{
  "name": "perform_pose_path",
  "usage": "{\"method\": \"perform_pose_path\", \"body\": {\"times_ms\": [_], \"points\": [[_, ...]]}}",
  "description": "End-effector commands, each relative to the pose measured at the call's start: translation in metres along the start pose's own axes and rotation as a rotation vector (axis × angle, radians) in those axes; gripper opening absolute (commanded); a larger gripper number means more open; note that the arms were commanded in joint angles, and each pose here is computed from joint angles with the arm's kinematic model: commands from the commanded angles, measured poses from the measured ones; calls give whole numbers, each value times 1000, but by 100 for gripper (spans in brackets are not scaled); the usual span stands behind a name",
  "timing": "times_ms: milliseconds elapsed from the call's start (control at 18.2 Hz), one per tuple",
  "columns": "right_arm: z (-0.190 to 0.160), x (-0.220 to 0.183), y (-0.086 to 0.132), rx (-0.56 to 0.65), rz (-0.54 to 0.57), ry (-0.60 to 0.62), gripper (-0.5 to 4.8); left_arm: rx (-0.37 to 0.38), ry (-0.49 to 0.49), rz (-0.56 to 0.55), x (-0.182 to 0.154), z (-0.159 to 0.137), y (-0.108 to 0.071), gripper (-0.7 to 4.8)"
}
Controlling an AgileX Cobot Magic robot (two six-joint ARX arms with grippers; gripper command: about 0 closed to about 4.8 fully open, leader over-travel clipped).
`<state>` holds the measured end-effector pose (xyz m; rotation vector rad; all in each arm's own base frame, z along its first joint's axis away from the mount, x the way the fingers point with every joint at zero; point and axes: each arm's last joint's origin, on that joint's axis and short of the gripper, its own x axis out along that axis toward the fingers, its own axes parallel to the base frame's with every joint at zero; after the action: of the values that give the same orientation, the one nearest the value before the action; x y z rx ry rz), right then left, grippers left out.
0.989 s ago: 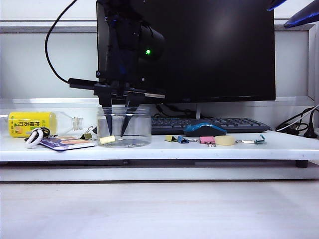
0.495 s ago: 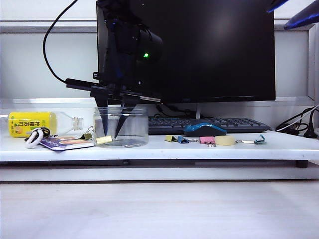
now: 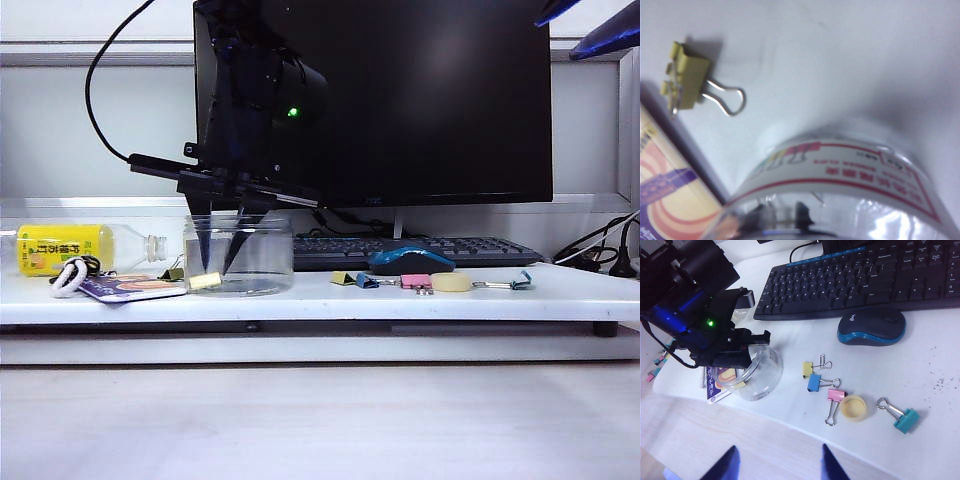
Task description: Take the clips out of the round transparent plastic box and place them on the table.
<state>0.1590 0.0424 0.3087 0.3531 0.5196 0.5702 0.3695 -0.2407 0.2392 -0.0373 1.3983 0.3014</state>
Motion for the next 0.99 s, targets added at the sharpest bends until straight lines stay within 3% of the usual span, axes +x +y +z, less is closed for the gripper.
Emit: {"method": "perform_pose_path", "body": {"times_ms": [55, 495, 659, 824, 989], "points": [[3, -1, 2, -31, 8, -20, 212, -11, 14, 17, 4, -2, 0, 84], [1, 1, 0, -30, 5, -9, 212, -45, 87, 45, 23, -8, -1, 84], [1, 3, -1, -27, 3, -4, 212, -49, 72, 10, 23, -5, -3, 1], [1, 3, -1, -27, 3, -4, 211, -60, 63, -55, 23, -2, -8, -6], [1, 3, -1, -27, 3, -4, 211, -61, 58, -52, 21, -2, -7, -6]]}}
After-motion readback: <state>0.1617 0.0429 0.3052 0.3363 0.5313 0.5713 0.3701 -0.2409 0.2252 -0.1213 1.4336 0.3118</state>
